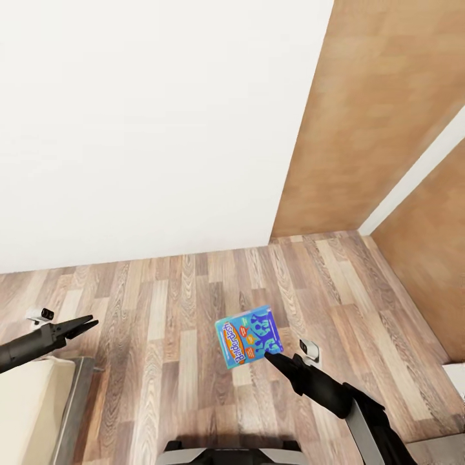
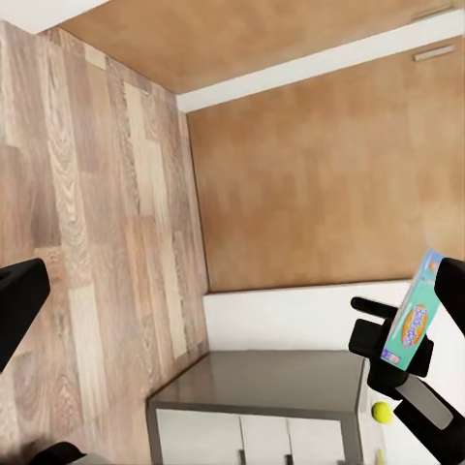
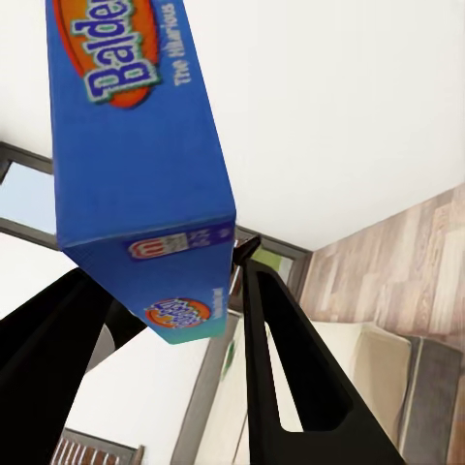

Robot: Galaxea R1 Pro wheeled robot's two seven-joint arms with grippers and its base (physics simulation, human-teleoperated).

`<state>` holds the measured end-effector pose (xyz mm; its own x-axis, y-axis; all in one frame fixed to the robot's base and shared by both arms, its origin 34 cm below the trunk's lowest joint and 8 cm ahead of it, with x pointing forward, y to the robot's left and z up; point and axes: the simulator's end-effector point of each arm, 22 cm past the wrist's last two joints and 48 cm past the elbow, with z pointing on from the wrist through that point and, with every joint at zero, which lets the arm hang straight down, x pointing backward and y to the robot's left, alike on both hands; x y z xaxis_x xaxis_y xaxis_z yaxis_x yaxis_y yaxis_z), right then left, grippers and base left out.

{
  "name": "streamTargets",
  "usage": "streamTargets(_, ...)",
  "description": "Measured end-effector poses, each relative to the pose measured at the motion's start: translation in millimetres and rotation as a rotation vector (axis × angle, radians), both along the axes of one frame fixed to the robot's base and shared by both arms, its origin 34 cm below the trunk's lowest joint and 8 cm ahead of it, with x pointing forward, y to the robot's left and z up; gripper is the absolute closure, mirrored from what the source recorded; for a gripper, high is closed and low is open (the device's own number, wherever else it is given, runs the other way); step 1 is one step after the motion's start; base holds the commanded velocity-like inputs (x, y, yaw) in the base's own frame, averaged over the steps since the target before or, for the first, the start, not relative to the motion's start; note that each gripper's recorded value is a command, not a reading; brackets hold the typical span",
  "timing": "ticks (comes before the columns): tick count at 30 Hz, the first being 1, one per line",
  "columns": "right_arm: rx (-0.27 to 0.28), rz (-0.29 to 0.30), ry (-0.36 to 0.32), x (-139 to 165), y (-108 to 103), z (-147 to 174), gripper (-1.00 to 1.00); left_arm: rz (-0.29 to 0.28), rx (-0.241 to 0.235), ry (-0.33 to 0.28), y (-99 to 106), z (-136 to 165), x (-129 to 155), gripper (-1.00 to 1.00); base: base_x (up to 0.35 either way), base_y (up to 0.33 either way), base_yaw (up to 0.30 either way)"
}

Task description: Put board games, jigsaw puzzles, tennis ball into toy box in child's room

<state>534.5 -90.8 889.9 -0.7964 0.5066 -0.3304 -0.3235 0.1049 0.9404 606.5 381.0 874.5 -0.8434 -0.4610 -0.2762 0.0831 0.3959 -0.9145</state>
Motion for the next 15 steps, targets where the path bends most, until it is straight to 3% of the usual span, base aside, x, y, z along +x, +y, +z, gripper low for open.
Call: streamTargets(15, -0.001, 0.0, -0.023, 2.6, 0.0, 9.7, 1.0, 0.0, 0.0, -0.024, -0.1, 11.7, 2.8, -1.0, 0.0, 0.0, -0.154)
